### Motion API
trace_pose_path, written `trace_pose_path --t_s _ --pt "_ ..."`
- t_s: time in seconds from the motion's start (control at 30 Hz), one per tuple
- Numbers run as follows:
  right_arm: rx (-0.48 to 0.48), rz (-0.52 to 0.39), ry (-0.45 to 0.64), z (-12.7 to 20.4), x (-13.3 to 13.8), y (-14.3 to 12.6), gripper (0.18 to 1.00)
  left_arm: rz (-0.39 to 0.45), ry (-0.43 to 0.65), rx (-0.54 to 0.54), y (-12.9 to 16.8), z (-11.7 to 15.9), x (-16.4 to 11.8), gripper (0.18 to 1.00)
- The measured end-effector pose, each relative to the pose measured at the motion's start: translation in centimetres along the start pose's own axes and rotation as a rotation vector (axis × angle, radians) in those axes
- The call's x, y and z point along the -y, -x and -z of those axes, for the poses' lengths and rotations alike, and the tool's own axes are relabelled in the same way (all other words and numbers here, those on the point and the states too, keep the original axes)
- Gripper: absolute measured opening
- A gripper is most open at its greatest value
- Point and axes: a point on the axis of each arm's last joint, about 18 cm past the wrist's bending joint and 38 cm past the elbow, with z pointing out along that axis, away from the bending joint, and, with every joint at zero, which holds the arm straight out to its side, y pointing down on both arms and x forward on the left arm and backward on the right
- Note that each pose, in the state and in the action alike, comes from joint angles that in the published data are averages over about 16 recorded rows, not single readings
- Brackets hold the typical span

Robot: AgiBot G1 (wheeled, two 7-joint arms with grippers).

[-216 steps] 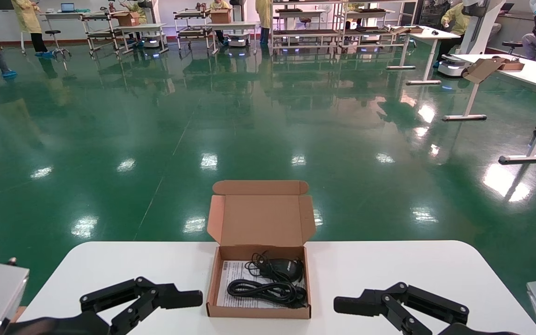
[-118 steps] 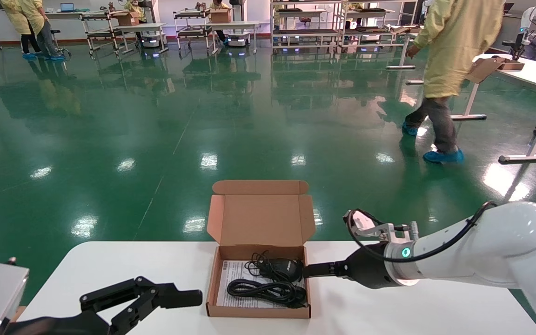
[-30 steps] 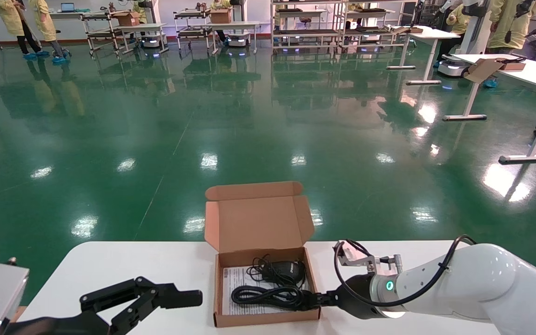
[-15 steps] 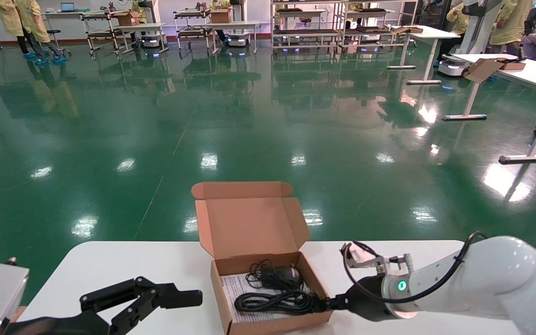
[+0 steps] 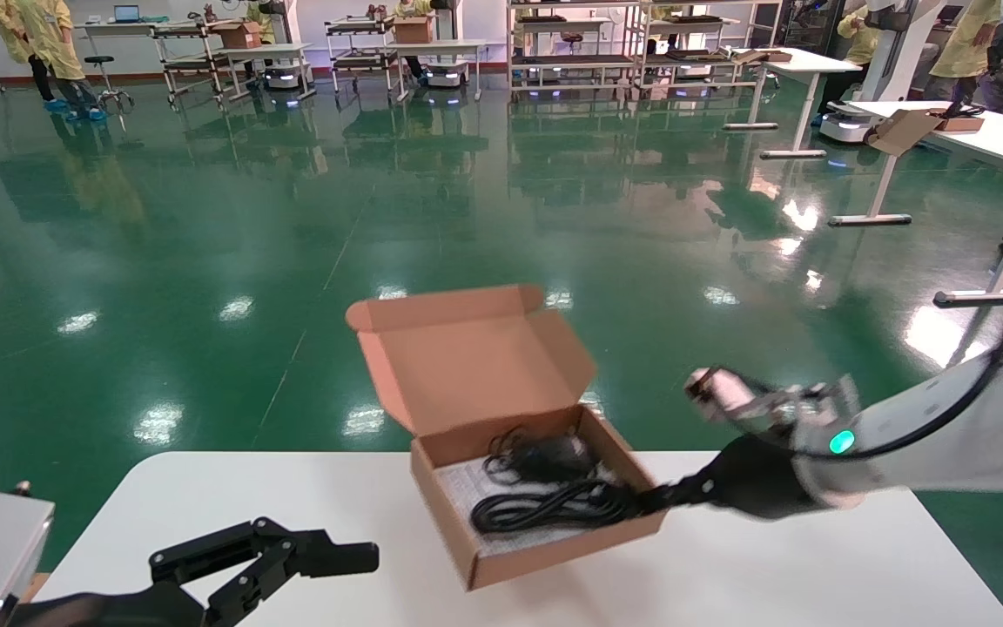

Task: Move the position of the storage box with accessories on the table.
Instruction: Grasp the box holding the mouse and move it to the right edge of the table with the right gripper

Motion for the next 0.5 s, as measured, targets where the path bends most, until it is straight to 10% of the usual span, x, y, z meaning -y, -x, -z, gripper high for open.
trace_pose_path --t_s 0.5 --pt "-0.298 -0.055 -0.197 9.7 2.1 -11.3 0.205 0.0 0.0 0.0 0.0 0.0 0.0 1.0"
